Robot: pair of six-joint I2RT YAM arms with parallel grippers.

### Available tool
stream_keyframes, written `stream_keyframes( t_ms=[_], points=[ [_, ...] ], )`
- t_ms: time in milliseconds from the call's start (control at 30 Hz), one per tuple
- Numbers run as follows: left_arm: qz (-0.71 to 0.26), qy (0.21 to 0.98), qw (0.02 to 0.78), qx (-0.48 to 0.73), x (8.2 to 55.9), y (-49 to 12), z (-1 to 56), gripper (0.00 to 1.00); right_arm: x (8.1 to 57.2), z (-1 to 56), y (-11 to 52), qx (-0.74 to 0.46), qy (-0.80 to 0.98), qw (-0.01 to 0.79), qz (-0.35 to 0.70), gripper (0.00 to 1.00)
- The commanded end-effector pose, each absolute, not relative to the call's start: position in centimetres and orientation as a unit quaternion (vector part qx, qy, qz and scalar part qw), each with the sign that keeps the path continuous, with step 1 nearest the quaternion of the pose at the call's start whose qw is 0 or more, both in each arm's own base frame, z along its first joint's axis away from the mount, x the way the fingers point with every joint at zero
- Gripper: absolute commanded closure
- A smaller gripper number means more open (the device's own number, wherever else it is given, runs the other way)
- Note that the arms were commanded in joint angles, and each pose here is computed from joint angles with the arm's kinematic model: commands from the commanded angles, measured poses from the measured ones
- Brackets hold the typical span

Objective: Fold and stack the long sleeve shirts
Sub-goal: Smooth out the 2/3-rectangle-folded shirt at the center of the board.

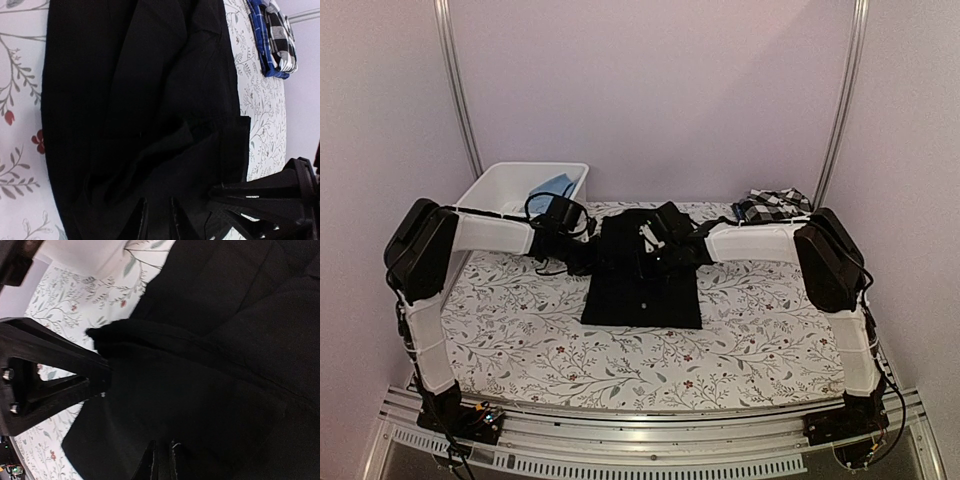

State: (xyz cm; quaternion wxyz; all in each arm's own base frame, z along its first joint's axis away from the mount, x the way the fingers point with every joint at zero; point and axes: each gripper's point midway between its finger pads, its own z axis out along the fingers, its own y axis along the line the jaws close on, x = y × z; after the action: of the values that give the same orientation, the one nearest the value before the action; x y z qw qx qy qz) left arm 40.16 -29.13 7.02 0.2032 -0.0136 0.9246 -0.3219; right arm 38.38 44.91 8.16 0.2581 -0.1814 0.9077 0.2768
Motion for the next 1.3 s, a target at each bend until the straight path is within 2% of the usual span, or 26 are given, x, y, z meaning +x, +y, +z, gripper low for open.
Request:
stream_keyframes(
  t_ms=[0, 100, 233, 433, 567, 700, 867, 967, 1267],
  points=[
    [-0.322, 0.922, 0.215, -0.018, 42.8, -30.1, 6.0, 0.85, 40.7, 5.0, 43.6, -0.157, 0.921, 0.241, 0.261, 0.92],
    [-0.290, 0.933, 0.208, -0.041, 44.0, -29.0, 3.4, 0.85, 41.6, 4.1, 43.7, -0.157, 0.923, 0.233, 0.262, 0.89],
    [-0.252, 0.948, 0.183, -0.068, 44.2, -27.0, 0.2, 0.84, 41.8, 2.5, 44.0, -0.170, 0.928, 0.216, 0.250, 0.78],
    [-0.239, 0.949, 0.194, -0.067, 43.9, -26.0, 0.8, 0.81, 42.6, 4.6, 42.6, -0.168, 0.928, 0.232, 0.237, 0.66],
    [-0.239, 0.942, 0.232, -0.049, 44.2, -26.2, 4.8, 0.73, 43.3, 7.7, 40.8, -0.156, 0.925, 0.256, 0.235, 0.65],
    [-0.224, 0.935, 0.272, -0.023, 43.4, -26.7, 8.9, 0.59, 43.1, 9.9, 39.4, -0.151, 0.922, 0.274, 0.228, 0.65],
    [-0.239, 0.934, 0.265, 0.008, 40.1, -28.9, 9.9, 0.61, 42.1, 9.3, 38.1, -0.149, 0.925, 0.269, 0.224, 0.66],
    [-0.258, 0.935, 0.243, 0.023, 38.0, -30.4, 8.6, 0.65, 41.7, 8.0, 37.5, -0.143, 0.927, 0.258, 0.231, 0.68],
    [-0.268, 0.946, 0.182, 0.012, 33.0, -31.1, 3.4, 0.66, 43.0, 2.4, 33.7, -0.093, 0.942, 0.213, 0.244, 0.72]
  ],
)
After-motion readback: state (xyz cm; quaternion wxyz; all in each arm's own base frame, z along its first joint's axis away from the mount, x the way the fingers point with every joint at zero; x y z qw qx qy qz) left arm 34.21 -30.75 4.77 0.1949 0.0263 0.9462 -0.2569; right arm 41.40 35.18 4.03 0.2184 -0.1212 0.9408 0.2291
